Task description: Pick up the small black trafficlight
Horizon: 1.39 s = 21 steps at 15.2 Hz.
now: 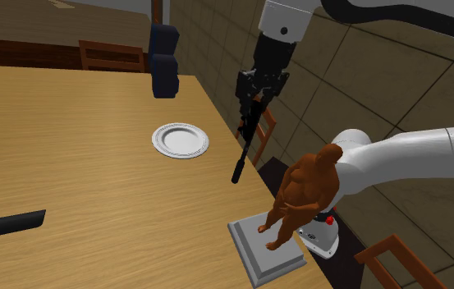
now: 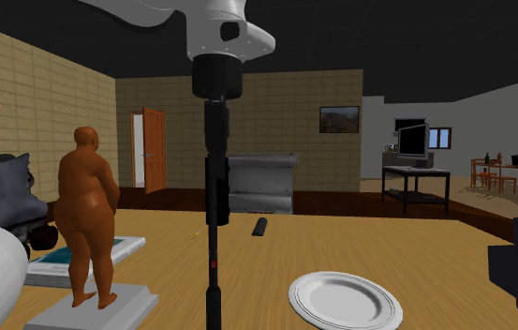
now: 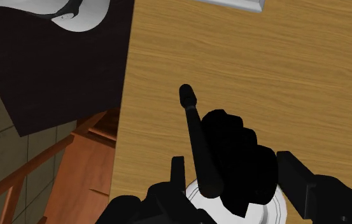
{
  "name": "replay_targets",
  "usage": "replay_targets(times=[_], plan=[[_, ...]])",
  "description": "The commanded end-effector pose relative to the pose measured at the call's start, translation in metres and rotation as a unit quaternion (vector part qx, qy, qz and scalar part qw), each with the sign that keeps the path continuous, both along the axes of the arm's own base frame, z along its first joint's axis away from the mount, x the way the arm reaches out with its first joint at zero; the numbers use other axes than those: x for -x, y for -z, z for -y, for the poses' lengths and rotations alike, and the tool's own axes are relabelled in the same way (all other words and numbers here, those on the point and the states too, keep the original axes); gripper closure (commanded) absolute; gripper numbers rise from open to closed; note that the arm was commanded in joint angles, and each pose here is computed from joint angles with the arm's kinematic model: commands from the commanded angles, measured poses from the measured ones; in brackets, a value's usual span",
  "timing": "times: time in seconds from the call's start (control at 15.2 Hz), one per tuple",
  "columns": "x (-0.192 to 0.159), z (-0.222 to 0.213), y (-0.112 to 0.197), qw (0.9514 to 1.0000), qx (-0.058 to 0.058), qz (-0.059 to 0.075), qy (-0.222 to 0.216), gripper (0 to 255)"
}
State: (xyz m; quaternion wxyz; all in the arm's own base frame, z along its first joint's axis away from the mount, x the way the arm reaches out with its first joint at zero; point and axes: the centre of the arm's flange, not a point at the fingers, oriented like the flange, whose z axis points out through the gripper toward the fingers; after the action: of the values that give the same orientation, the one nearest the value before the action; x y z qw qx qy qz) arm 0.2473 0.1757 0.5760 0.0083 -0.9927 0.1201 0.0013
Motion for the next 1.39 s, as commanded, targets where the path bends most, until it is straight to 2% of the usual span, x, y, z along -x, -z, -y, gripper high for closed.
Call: replay_targets(times=[0.0,0.53,1.32], plan=[[0.0,0.0,0.001,1.0,0.0,0.0,0.0,255],[0.0,0.0,0.001,1.0,0.0,0.0,0.0,255],[0.0,0.0,-0.062,1.0,0.0,0.0,0.0,255]])
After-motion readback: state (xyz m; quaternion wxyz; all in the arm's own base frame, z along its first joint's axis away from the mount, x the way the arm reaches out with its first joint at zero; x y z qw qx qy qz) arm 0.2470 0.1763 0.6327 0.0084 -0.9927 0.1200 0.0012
